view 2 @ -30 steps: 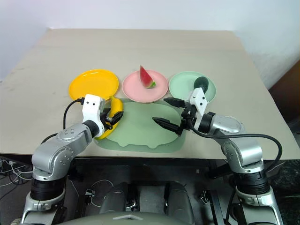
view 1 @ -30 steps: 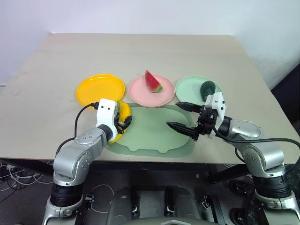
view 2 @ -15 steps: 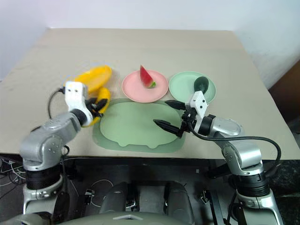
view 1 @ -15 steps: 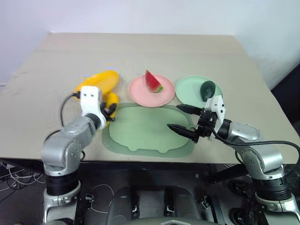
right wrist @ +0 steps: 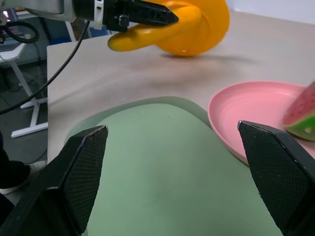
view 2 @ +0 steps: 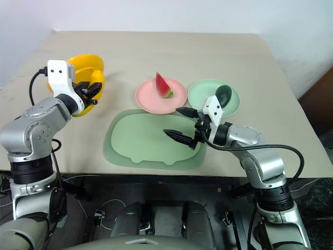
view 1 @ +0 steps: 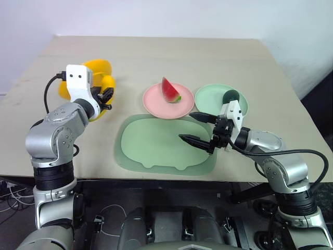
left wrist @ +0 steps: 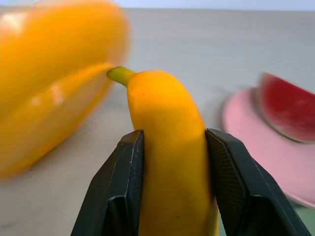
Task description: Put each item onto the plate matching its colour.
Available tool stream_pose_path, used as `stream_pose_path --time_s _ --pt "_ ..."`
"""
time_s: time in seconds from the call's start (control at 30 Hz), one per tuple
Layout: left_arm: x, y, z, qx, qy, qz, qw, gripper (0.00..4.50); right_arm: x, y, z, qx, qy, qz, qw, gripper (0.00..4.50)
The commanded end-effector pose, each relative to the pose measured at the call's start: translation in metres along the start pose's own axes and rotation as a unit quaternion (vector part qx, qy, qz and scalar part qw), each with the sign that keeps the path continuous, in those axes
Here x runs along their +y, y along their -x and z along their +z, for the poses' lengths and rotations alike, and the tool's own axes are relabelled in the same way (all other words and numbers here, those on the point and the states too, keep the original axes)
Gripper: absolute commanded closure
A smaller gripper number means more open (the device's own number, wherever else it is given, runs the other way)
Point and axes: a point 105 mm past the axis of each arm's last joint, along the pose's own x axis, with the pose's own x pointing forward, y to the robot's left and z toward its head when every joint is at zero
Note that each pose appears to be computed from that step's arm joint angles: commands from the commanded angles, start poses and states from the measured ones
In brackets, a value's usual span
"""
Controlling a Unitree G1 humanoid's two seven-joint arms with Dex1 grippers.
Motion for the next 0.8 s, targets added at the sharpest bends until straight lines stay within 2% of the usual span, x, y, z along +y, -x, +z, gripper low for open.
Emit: stream_pose_path --time_s 0.03,0.17,0.37,0.6,0.7,0.8 --pt "-0.02 0.008 0.015 -0.031 -0.006 -0.051 0.998 2.86 -0.001 0.004 0.012 -0.012 0.017 -0.001 1.0 0.0" --pt "-0.034 0.011 0.016 -0.037 0.005 -0.099 0.994 2.86 -0.001 0.003 0.009 -0.009 0.017 -0.003 1.0 0.0" --pt "-0.026 0.008 0.02 -0.059 0.011 -0.075 0.995 2.86 0.0 0.004 0.006 -0.005 0.017 -0.002 1.0 0.0" --pt "0.027 -0.002 0.033 -0.094 -0.005 0.065 0.993 2.86 0.001 0.002 0.006 -0.006 0.014 0.001 1.0 0.0" --pt "0.06 -0.008 0.029 -0.084 0.001 0.138 0.987 2.86 0.0 0.0 0.005 -0.006 0.011 0.001 1.0 0.0" --pt "0.081 -0.021 0.024 -0.07 0.005 0.161 0.984 2.86 0.0 -0.003 0.004 -0.004 0.01 -0.002 1.0 0.0"
